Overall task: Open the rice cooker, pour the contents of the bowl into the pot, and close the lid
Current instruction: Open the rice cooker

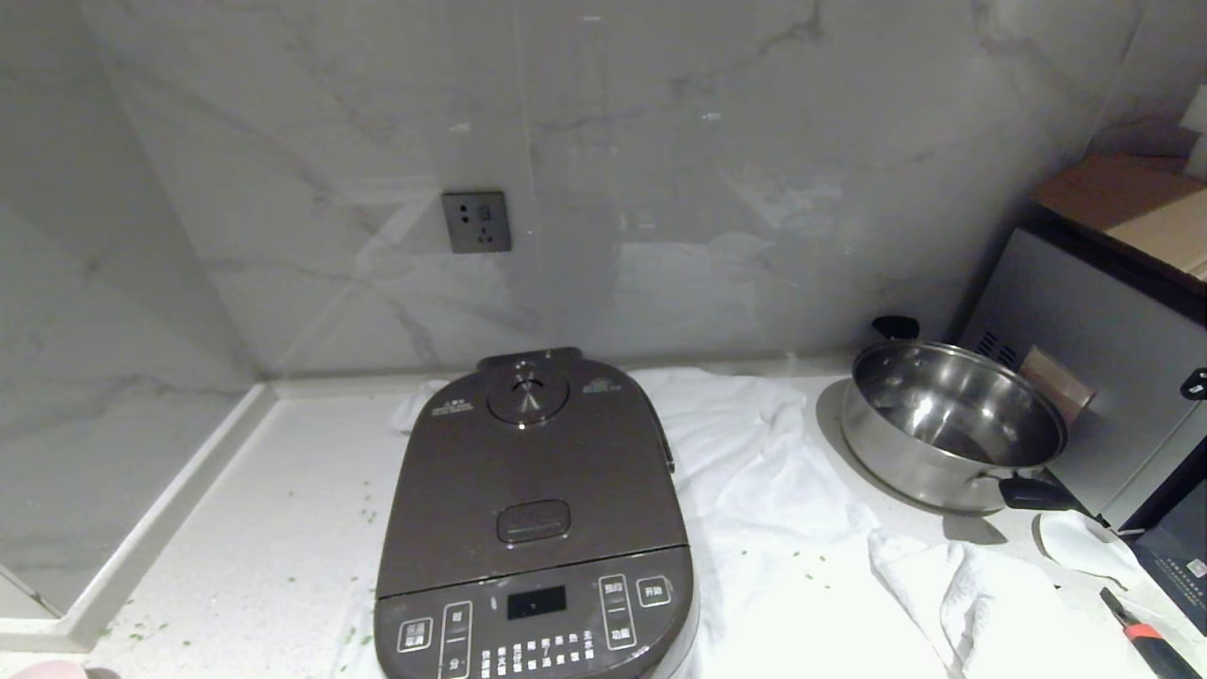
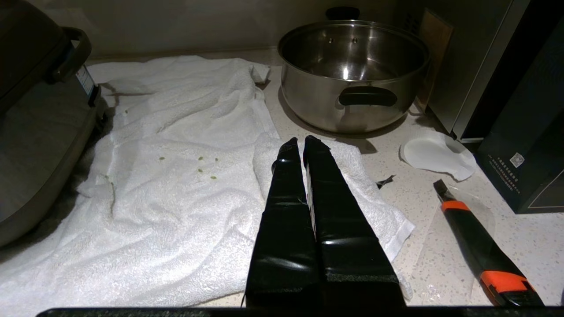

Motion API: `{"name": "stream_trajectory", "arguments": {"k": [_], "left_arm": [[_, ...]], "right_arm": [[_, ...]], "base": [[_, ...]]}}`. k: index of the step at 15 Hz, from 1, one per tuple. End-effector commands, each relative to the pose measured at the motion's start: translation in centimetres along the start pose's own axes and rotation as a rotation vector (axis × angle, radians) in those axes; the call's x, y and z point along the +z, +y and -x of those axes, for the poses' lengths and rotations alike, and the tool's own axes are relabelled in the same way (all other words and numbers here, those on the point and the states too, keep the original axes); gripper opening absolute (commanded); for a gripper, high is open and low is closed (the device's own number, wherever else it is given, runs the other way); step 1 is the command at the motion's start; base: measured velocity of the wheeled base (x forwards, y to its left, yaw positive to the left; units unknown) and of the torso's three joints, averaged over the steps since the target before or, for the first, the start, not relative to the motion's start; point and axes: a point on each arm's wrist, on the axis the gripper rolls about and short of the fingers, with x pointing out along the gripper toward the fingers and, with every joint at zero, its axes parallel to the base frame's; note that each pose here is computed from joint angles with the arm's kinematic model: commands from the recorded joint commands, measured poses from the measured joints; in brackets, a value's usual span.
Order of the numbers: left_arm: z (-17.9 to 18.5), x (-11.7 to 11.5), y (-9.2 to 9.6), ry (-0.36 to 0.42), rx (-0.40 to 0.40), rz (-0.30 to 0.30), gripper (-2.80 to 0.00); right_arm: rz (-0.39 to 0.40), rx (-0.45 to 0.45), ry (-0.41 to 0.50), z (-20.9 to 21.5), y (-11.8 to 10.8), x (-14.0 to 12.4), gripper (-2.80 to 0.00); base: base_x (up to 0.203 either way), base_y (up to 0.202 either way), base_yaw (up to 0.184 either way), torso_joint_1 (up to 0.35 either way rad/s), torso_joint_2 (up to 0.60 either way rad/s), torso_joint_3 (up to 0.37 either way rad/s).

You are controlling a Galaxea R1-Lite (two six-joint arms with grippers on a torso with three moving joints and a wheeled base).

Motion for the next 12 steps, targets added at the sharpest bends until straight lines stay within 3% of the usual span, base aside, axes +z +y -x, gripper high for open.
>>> {"name": "stream_trajectory", "arguments": {"k": [1, 12], "left_arm": [[0.01, -0.01, 0.0, -0.001, 0.001, 0.0, -2.8], [0.01, -0.01, 0.0, -0.001, 0.001, 0.0, -2.8]], "right_arm": [[0.004, 0.0, -0.002, 0.0, 0.0, -0.02, -2.8], [0.005, 0.001, -0.002, -0.01, 0.0, -0.01, -2.8]], "base": [[0.0, 0.0, 0.0, 0.0, 0.0, 0.0], [0.0, 0.0, 0.0, 0.0, 0.0, 0.0]]}}
